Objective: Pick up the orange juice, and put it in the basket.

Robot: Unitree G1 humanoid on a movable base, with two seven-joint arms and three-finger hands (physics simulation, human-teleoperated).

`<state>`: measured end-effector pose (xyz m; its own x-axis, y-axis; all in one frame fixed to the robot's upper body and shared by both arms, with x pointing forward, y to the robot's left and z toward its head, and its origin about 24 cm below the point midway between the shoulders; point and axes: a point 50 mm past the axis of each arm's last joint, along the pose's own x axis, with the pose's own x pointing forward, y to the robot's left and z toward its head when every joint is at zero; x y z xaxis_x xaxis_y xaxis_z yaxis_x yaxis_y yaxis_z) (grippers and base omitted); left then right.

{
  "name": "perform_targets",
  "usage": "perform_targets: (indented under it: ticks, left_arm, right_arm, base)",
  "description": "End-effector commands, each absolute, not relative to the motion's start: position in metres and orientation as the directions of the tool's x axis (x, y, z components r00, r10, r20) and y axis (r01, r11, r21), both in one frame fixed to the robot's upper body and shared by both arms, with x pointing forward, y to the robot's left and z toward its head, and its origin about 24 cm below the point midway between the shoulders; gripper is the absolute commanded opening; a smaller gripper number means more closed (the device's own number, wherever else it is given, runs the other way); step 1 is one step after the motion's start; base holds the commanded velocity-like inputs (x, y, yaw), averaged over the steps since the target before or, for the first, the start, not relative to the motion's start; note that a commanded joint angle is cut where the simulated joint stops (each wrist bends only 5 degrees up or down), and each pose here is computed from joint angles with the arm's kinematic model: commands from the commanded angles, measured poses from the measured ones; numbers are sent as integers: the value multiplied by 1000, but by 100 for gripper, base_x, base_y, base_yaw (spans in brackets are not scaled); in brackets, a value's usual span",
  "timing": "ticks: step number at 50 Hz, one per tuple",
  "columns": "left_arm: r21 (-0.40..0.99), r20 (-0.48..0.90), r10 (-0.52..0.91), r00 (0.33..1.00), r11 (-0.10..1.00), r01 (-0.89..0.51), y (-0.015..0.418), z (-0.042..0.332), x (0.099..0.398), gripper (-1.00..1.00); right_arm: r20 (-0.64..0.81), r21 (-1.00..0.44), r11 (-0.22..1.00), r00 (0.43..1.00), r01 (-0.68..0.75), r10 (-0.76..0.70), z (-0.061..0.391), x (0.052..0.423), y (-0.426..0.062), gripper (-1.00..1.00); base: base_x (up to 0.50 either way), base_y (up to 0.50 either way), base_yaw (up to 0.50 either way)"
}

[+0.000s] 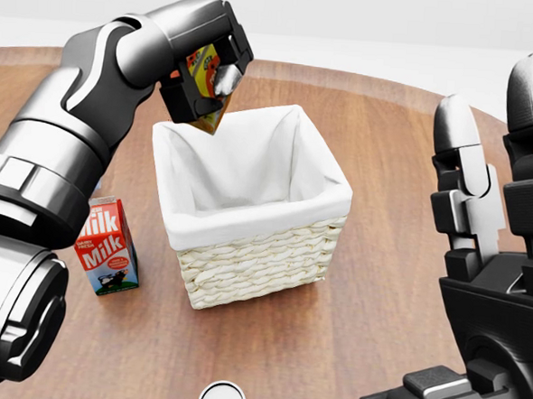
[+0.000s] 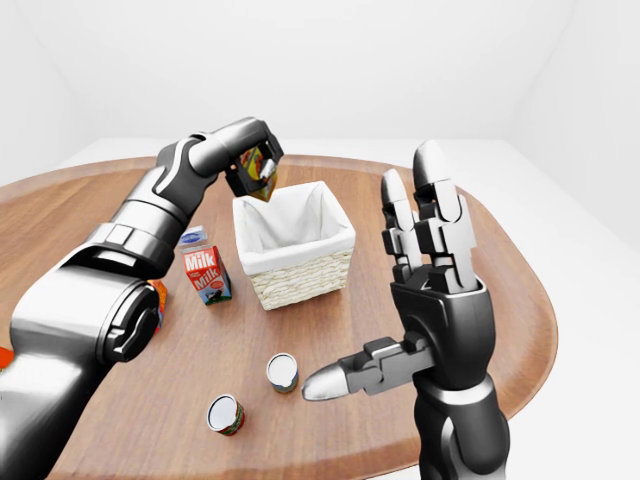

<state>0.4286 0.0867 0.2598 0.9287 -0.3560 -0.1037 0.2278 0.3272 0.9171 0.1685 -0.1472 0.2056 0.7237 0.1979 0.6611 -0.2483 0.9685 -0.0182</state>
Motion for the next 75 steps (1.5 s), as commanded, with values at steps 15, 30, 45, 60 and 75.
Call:
perform_targets:
  ticks: [15,30,45,60,75]
  left_arm:
    - [937,-20,-357,934,318,141,69,263,427,-100]
    - [948,5,-339,941,302,104,64,254,427,-100]
    - [832,-27,-416,909,495,252,58,256,425,-100]
    - [785,-6,-443,896,554,279,59,265,425,-100]
    - [828,-4,-371,929,519,211,71,255,428,-100]
  right_arm:
    - [662,-22,968,722,-250,202,206,168,-147,100]
    - [663,-21,967,721,-253,203,206,167,-147,100]
    - [669,-21,967,715,-252,201,208,166,-147,100]
    - [667,-23,967,717,-254,204,207,166,-147,100]
    - [664,-22,966,719,-257,206,206,166,-146,100]
  base:
    - [0,0,0]
    - [0,0,0]
    - [0,0,0]
    - [0,0,0]
    - [0,0,0]
